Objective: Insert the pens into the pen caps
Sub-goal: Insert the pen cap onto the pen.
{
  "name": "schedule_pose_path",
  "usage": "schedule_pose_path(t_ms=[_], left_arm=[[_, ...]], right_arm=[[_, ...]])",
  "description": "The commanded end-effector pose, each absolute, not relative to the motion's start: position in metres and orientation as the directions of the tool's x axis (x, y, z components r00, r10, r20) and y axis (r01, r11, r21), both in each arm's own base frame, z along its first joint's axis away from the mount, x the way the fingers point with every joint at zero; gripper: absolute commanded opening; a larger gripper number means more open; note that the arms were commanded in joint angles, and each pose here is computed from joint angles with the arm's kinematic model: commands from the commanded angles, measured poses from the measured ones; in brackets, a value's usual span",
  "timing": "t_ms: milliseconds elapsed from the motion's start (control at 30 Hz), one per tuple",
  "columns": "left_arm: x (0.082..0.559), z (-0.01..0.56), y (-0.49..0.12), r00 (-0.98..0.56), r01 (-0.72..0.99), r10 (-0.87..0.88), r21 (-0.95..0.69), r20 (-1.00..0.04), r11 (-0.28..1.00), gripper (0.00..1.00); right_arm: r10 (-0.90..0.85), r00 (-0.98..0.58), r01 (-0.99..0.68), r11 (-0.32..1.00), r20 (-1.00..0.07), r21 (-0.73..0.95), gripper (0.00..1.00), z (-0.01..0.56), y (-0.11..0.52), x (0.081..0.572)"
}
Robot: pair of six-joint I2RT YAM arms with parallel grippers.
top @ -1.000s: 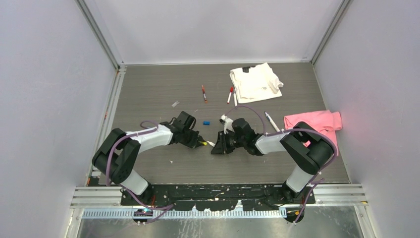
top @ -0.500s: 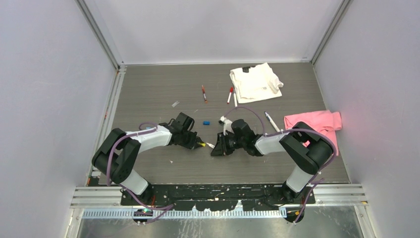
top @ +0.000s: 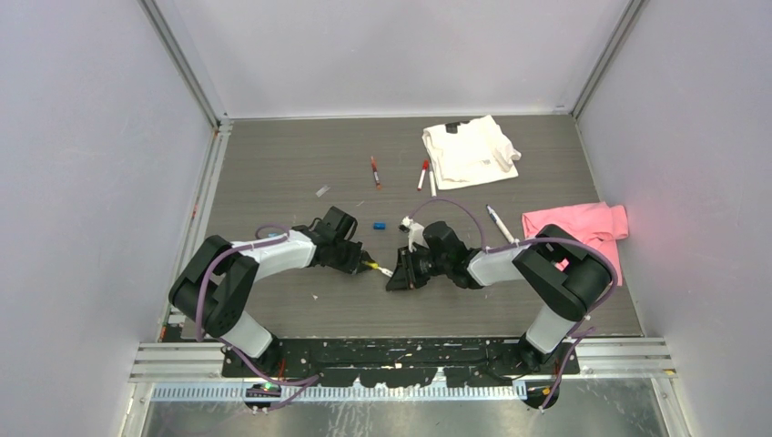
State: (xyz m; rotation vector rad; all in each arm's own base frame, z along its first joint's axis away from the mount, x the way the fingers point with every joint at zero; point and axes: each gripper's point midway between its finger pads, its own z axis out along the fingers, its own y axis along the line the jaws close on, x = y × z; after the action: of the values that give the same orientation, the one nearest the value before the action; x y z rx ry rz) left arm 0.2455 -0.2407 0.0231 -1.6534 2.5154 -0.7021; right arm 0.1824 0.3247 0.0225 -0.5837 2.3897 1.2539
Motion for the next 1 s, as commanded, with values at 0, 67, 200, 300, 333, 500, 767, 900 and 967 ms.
schedule_pose_path(t_ms=[0, 67, 200, 300, 333, 500, 767, 900, 967], left_arm=[[0.245, 0.020, -0.240, -0.414, -0.866, -0.884, -0.391, 0.218, 0.310, 0.01], [0.243, 0.019, -0.240, -0.413, -0.868, -0.884, -0.389, 0.219, 0.309, 0.01], [0.244, 0.019, -0.240, -0.413, -0.867, -0.883, -0.392, 0.223, 0.306, 0.01], [0.244, 0.019, -0.241, -0.414, -0.866, -0.881, -0.398, 0.227, 0.304, 0.01], [0.244, 0.020, -0.242, -0.416, -0.863, -0.880, -0.404, 0.229, 0.303, 0.01], [0.244, 0.019, -0.239, -0.411, -0.861, -0.883, -0.416, 0.228, 0.293, 0.01], [0.241, 0.019, -0.231, -0.386, -0.870, -0.896, -0.410, 0.220, 0.275, 0.01], [0.243, 0.022, -0.233, -0.387, -0.864, -0.894, -0.426, 0.225, 0.266, 0.01], [0.244, 0.023, -0.233, -0.388, -0.862, -0.893, -0.434, 0.228, 0.263, 0.01]], right_arm=[[-0.176, -0.828, -0.537, 0.519, -0.532, 0.665, 0.01, 0.026, 0.329, 0.186], [-0.171, -0.832, -0.530, 0.529, -0.528, 0.663, 0.01, 0.025, 0.328, 0.188], [-0.168, -0.837, -0.519, 0.544, -0.520, 0.659, 0.01, 0.022, 0.328, 0.190], [-0.170, -0.840, -0.515, 0.550, -0.515, 0.658, 0.01, 0.020, 0.328, 0.190], [-0.172, -0.841, -0.513, 0.551, -0.513, 0.658, 0.01, 0.020, 0.329, 0.189], [-0.169, -0.846, -0.504, 0.561, -0.506, 0.656, 0.01, 0.017, 0.328, 0.190], [-0.169, -0.854, -0.489, 0.584, -0.491, 0.648, 0.01, 0.015, 0.324, 0.190], [-0.173, -0.854, -0.490, 0.585, -0.491, 0.647, 0.01, 0.015, 0.324, 0.189], [-0.174, -0.853, -0.491, 0.584, -0.492, 0.646, 0.01, 0.015, 0.324, 0.189]])
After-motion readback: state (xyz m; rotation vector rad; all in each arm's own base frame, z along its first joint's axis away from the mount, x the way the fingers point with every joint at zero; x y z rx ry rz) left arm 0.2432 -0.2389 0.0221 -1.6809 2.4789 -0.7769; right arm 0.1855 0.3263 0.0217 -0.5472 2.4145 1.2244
